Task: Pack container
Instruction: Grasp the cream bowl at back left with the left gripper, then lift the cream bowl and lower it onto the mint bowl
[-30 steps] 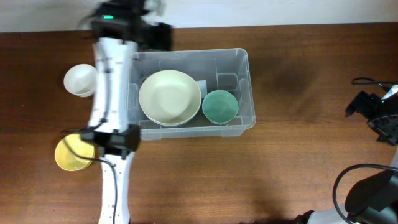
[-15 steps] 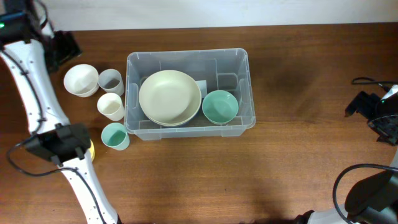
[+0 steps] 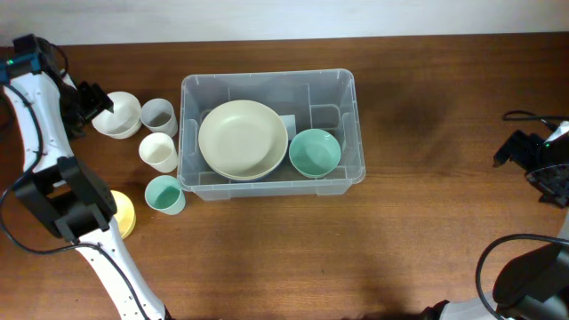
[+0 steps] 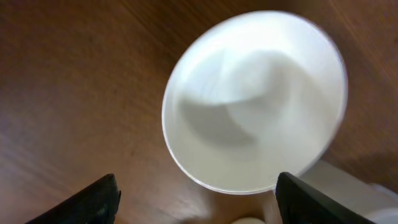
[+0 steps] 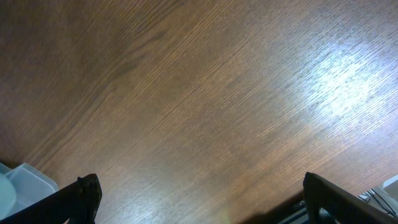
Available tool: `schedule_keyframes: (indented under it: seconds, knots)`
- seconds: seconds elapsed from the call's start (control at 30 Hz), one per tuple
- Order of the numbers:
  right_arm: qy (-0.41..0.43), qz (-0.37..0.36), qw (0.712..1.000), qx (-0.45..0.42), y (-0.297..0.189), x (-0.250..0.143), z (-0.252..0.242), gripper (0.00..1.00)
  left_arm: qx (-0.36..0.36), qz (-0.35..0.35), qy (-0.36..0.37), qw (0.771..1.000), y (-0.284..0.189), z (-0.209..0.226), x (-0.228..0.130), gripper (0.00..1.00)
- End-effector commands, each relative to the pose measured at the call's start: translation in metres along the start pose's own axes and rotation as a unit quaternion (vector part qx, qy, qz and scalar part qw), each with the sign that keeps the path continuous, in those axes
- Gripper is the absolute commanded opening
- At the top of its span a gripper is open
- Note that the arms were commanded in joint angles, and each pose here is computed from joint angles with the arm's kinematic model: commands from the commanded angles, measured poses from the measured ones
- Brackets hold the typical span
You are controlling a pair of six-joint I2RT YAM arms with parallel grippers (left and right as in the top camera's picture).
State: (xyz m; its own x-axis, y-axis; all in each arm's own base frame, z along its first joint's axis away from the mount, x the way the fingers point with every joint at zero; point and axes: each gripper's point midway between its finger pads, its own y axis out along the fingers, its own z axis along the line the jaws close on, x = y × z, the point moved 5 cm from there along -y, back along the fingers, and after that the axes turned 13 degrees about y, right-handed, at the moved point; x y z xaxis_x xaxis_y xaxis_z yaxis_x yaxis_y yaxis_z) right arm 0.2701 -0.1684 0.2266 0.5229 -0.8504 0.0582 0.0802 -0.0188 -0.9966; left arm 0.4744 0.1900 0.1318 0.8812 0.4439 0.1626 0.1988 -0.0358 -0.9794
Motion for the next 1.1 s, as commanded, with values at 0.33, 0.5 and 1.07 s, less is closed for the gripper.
schedule_keyframes:
  seconds: [0.33,0.5,1.07]
  knots:
    - [-0.003,-0.006,1.0,0.002,-0.004,-0.001,-0.001,0.99,0.003,0.012,-0.007,1.0,0.049,0.007,-0.009,0.82]
    - [-0.003,-0.006,1.0,0.002,-0.004,-0.001,-0.001,0.99,0.003,0.008,-0.006,1.0,0.051,0.007,-0.008,0.8]
    - [-0.003,-0.006,1.0,0.002,-0.004,-0.001,-0.001,0.99,0.005,0.006,-0.006,1.0,0.058,0.009,-0.007,0.02]
